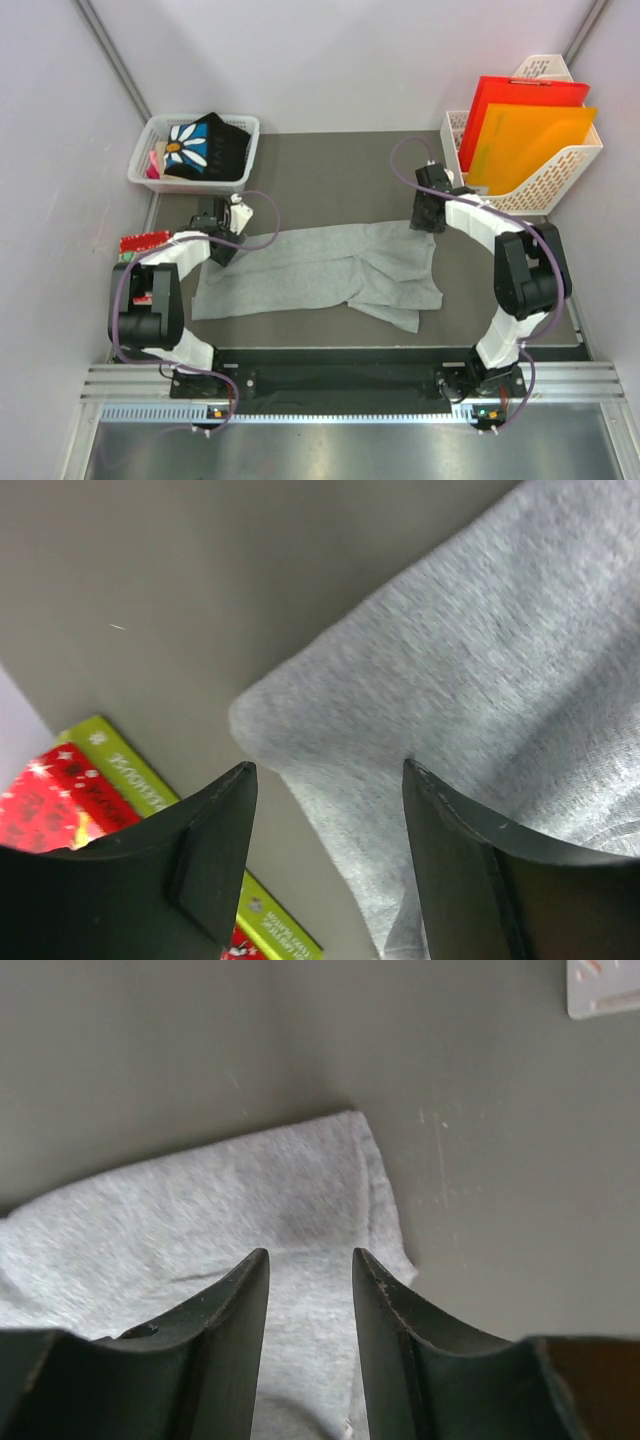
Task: Fold and stack the t-shirts
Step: Fold the flattened tshirt in 1/3 of the way
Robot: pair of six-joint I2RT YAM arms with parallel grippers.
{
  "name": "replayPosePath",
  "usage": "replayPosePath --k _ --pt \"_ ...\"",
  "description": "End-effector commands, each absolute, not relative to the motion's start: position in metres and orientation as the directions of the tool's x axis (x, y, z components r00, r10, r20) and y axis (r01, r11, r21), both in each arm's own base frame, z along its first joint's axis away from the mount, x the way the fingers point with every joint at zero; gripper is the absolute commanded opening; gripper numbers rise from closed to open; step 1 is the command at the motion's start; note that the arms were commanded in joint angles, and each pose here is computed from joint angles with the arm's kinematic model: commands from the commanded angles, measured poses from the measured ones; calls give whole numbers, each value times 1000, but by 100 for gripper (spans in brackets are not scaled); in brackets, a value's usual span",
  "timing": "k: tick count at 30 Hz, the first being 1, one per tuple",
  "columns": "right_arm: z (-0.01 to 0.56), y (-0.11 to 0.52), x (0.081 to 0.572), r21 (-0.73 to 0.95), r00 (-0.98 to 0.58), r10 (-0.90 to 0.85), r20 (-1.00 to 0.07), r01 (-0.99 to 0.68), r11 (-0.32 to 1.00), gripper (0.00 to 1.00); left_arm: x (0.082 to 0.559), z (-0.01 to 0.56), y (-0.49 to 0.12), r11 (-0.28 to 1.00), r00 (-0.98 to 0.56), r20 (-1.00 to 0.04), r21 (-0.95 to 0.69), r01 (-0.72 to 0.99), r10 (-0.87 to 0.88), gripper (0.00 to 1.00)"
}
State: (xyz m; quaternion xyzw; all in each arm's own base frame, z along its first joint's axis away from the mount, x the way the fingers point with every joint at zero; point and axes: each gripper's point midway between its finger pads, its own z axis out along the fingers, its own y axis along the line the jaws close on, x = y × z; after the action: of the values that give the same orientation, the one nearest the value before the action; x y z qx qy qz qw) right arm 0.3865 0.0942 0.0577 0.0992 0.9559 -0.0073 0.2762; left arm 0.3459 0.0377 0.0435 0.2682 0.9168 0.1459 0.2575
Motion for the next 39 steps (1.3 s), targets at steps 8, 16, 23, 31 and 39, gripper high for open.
replayPosePath --k 8,16,23,31,39 --pt "30 102 433 170 -808 291 -513 236 957 35 373 14 52 821 -737 -403 439 364 542 61" --pt "10 92 446 143 -819 310 -483 275 951 33 423 10 82 835 -770 -405 467 290 494 56" --pt "24 81 469 134 -808 319 -496 291 947 33 455 20 81 853 -760 -451 457 253 467 52" --pt "68 75 500 121 -779 293 -554 273 954 34 474 68 74 880 -712 -557 437 187 428 51" --pt "158 108 423 118 -700 210 -683 177 977 51 392 138 30 895 -647 -618 325 307 446 52"
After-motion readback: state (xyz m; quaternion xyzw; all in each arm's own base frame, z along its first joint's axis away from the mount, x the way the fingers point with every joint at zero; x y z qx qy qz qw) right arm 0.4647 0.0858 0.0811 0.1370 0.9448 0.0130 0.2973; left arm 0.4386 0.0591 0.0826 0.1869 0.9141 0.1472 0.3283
